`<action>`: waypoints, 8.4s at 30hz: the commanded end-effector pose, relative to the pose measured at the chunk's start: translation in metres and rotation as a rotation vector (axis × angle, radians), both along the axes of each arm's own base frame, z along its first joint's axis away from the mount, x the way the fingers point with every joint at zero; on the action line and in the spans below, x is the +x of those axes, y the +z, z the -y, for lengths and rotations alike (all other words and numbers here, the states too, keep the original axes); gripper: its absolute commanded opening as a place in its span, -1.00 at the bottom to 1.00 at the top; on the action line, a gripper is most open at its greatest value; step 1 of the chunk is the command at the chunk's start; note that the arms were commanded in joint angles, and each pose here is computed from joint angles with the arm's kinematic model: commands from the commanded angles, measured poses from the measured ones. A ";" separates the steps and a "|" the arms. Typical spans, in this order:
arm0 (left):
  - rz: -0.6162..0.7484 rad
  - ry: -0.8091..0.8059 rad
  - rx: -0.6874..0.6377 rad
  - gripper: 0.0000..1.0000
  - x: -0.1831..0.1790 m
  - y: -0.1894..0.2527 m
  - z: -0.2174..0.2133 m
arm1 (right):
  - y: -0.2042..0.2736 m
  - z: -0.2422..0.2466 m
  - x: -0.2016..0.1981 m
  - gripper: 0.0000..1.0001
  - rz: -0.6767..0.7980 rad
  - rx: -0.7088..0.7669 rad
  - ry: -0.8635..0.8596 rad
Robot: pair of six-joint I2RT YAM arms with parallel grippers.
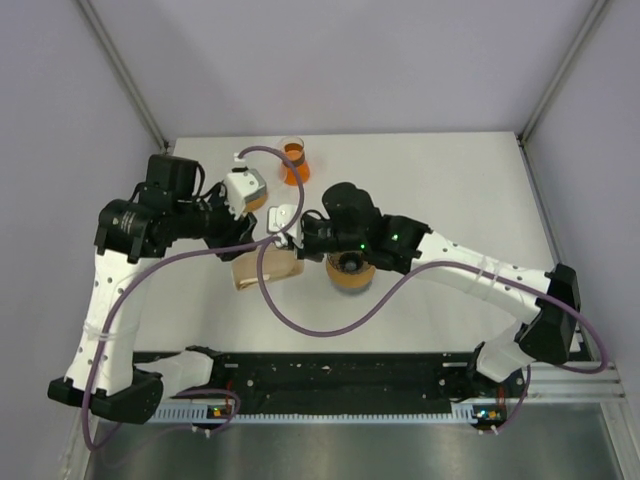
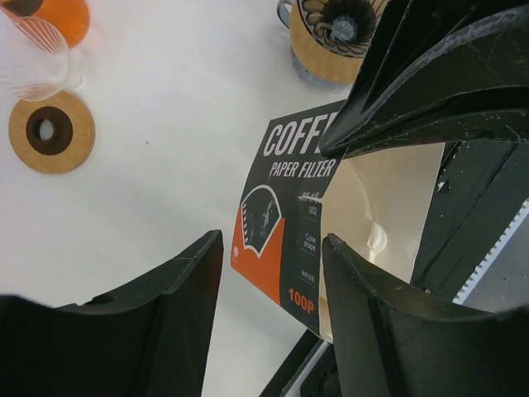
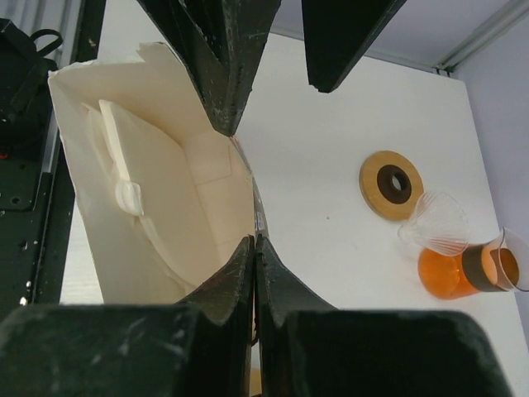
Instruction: Place the coffee filter in the dripper
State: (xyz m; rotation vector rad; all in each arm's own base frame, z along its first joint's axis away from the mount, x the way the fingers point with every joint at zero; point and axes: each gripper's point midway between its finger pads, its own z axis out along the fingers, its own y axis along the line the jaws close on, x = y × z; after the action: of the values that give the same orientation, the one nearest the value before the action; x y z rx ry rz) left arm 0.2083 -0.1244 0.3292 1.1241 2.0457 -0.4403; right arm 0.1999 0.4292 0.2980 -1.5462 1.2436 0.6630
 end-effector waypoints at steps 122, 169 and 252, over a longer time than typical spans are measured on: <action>0.210 0.589 0.141 -1.00 0.154 -0.032 0.010 | 0.062 0.060 0.127 -0.28 -0.710 0.781 -0.624; 0.112 0.481 -0.001 -1.00 0.134 -0.027 0.055 | -0.018 0.006 0.180 -0.37 -0.937 0.680 -0.880; 0.071 0.541 -0.122 0.54 0.169 -0.024 0.019 | 0.050 0.177 0.087 -1.00 -0.920 0.621 -0.991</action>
State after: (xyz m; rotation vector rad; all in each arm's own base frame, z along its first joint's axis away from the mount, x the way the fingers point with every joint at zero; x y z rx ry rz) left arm 0.3786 -0.1217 0.2067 0.4261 2.4359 -0.1667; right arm 0.2688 0.2630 0.3112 -0.0684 2.0961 0.9851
